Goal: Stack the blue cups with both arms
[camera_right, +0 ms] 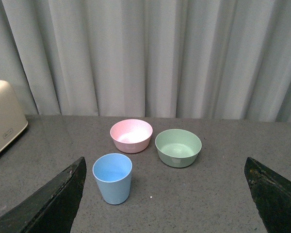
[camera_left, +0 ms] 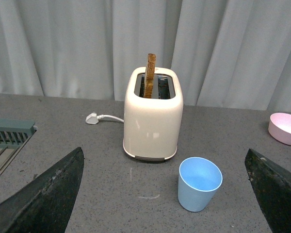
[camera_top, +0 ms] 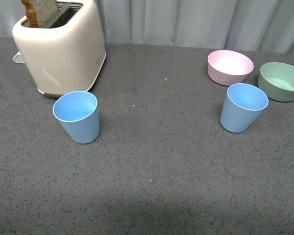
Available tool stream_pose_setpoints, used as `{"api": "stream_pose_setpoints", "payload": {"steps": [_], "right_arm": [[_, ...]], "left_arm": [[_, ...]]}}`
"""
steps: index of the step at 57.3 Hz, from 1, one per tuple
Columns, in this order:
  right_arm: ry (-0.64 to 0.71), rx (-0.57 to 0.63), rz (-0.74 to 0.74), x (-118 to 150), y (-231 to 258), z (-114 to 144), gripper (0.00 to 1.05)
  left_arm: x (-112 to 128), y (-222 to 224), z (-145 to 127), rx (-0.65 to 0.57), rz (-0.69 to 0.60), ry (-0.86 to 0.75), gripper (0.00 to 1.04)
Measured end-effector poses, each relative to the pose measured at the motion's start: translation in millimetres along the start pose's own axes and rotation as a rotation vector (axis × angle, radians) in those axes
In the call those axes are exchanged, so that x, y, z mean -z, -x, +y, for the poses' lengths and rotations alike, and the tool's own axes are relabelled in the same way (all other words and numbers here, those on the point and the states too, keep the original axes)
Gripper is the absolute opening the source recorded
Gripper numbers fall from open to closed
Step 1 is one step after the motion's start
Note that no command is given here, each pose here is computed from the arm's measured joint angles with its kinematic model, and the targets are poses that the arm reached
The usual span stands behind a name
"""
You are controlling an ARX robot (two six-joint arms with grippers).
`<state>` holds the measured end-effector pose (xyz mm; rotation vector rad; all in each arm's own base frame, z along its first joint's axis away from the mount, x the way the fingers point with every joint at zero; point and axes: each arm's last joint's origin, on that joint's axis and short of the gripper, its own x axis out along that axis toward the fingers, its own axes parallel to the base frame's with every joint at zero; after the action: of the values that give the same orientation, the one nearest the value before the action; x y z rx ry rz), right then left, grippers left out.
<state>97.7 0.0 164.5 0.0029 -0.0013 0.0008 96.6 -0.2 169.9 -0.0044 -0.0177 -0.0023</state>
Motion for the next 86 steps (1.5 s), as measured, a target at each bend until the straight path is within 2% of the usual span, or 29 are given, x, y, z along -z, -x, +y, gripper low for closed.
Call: {"api": "stream_pose_setpoints", "payload": {"steps": [68,71,73,75,86], "right_arm": [[0.0,0.0,0.0,0.0,0.0,0.0,0.95],[0.0,0.0,0.0,0.0,0.0,0.0,0.95],[0.0,0.0,0.001,0.1,0.0,0.0,0.95],[0.0,0.001,0.0,0.0,0.0,0.0,0.95],[0.0,0.0,0.0,0.0,0.0,0.0,0.95]], "left_arm": [[0.0,0.0,0.0,0.0,0.0,0.0,0.98],[1.3,-0.4,0.2,-0.075,0.072,0.025,0.98],[3.8,-3.5,1.0,-0.199,0.234,0.045,0.98],[6.9,-8.4,2.4,-0.255,0.302,0.055,0.98],[0.1,-42.1,6.0,-0.241,0.367,0.127,0.98]]}}
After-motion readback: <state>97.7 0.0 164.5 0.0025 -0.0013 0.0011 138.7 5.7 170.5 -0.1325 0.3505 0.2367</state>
